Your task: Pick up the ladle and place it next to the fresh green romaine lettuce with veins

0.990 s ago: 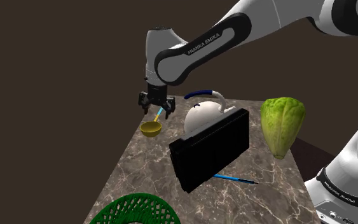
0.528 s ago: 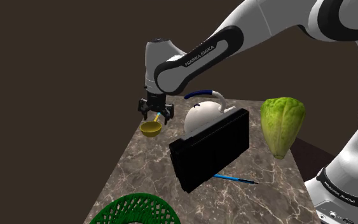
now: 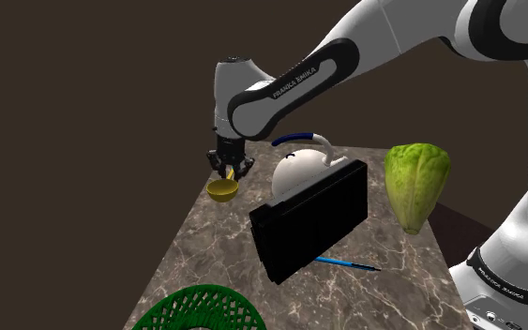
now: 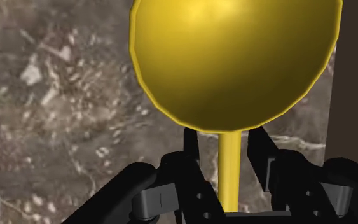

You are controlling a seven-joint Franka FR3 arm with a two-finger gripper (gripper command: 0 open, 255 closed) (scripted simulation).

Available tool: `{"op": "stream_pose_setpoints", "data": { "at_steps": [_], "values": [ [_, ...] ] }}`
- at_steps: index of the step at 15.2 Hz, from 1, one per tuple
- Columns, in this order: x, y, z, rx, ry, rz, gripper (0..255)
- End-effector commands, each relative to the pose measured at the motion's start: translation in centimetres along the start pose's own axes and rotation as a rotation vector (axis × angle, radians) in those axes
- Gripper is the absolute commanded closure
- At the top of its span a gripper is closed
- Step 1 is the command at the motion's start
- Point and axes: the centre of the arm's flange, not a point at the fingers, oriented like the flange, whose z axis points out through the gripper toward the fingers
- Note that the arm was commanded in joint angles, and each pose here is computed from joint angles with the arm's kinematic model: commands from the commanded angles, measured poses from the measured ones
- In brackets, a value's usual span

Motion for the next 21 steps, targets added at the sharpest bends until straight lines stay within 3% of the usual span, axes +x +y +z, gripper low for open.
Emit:
{"op": "stream_pose_setpoints", "data": {
  "at_steps": [1,8,21],
  "values": [
    [0.0,0.0,0.1,0.001,-0.001,0.000,255],
    [0.0,0.0,0.1,0.001,-0.001,0.000,255],
    [-0.6,-1.1,-6.7,0.001,-0.001,0.000,255]
  ]
}}
